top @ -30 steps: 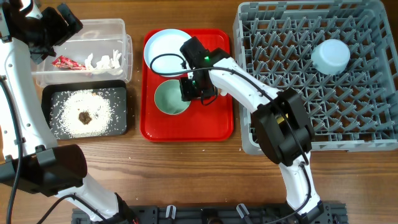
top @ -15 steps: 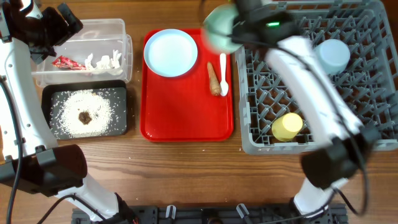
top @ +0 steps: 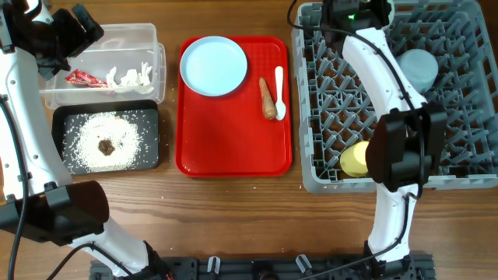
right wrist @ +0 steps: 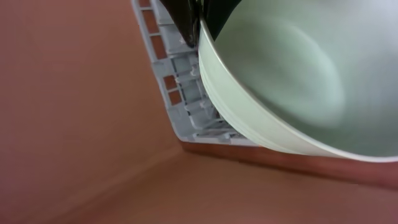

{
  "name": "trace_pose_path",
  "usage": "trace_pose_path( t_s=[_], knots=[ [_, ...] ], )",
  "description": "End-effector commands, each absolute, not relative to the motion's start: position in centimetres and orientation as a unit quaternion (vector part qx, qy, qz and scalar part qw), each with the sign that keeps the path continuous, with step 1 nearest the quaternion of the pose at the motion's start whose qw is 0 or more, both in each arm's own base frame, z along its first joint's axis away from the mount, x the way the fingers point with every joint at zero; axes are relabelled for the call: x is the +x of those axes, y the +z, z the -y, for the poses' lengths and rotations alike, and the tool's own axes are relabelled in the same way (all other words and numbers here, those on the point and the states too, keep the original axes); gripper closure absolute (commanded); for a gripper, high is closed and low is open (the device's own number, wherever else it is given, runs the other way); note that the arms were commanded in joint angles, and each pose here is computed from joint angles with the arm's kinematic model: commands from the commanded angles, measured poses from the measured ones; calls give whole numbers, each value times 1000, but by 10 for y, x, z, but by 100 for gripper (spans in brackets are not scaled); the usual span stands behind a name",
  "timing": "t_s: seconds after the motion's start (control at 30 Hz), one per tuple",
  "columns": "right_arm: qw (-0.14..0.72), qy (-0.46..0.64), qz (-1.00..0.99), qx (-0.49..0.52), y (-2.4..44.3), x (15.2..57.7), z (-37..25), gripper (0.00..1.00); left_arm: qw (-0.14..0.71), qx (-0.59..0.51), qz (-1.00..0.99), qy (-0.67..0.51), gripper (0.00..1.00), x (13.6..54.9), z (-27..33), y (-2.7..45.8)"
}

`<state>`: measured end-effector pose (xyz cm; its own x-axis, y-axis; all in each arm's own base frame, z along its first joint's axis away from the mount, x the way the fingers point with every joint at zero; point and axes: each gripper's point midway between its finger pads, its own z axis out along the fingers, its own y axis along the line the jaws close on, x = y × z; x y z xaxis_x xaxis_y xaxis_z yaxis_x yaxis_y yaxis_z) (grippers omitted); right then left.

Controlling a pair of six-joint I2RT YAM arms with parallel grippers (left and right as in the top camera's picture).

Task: Sort waste into correct bins and load items into the dishwasher rack
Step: 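Carry the green bowl to the rack's back row and release it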

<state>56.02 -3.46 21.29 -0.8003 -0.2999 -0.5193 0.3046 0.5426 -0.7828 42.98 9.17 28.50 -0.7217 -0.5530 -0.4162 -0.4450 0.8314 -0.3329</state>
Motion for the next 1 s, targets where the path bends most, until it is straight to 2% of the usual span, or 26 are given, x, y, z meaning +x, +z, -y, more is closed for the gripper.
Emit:
trace_pose_path(
  t_s=[0.0,0.17,0.27,0.5,0.73,0.97],
  knots=[
    [291,-511,-809,-16,208,558,33,96,273,-274,-916,-103,0,424,-93,298],
    [276,-467,-837,-73,182,555,4,96,273,-274,-916,-103,0,424,-92,298],
    [274,-454,-846,-56,175,550,3,96,273,-274,-916,-103,0,424,-92,298],
    [296,-504,-811,-1,199,550,20,96,273,-274,-916,-103,0,424,-93,298],
    [265,-509,-819,-24,165,550,21,96,273,-274,-916,-103,0,424,-92,298],
    [254,-515,-818,-41,163,547,16,96,273,-274,-916,-103,0,424,-92,298]
  ],
)
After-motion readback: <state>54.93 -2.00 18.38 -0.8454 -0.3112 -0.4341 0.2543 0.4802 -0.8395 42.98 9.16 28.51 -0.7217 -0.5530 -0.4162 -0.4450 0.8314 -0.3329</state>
